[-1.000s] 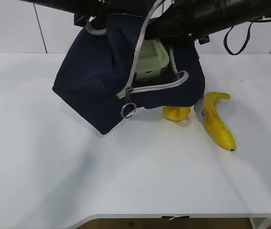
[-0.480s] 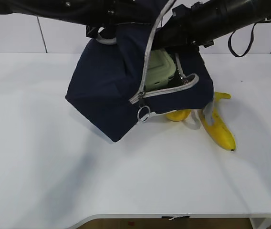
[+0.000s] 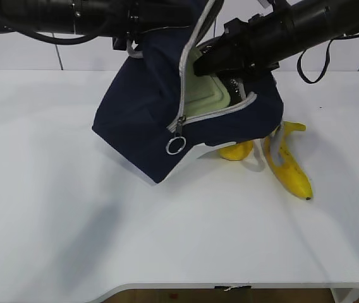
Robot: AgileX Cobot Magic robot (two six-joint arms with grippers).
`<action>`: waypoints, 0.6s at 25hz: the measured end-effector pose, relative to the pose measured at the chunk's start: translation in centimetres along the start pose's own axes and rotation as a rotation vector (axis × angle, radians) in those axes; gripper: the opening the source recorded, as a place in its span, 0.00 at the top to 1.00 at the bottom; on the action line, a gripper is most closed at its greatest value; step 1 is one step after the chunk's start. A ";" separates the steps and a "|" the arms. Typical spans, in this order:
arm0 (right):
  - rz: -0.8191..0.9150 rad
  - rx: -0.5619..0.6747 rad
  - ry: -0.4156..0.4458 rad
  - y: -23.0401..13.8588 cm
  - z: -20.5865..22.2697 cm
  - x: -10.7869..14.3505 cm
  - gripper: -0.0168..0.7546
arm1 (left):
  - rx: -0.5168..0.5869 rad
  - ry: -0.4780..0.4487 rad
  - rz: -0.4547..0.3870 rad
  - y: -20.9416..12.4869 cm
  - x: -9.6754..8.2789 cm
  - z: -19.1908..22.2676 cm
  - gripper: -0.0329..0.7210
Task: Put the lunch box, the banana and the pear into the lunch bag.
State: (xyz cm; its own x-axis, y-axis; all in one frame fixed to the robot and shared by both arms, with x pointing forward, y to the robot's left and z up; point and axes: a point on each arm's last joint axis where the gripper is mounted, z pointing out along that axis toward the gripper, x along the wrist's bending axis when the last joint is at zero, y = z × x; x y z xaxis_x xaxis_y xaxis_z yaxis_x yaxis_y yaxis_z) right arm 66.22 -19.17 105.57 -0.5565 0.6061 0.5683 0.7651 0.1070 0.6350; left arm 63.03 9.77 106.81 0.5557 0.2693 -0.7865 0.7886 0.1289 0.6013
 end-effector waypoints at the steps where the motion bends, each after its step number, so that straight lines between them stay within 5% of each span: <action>1: 0.001 0.001 0.001 0.0 0.1 0.0 0.58 | -0.007 -0.012 -0.007 0.1 0.3 -0.1 0.95; 15: -0.012 0.031 -0.018 -0.7 2.3 -0.5 0.58 | 0.021 -0.108 -0.039 -1.1 3.8 0.4 0.95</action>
State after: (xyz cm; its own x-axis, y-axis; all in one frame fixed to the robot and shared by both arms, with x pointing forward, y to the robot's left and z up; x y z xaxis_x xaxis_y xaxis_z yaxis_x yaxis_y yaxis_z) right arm 66.74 -17.69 103.65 -0.5599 0.6189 0.5509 0.7681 0.1383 0.6252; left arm 64.41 10.27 103.14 0.5484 0.1601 -0.8208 0.8150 0.1173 0.5674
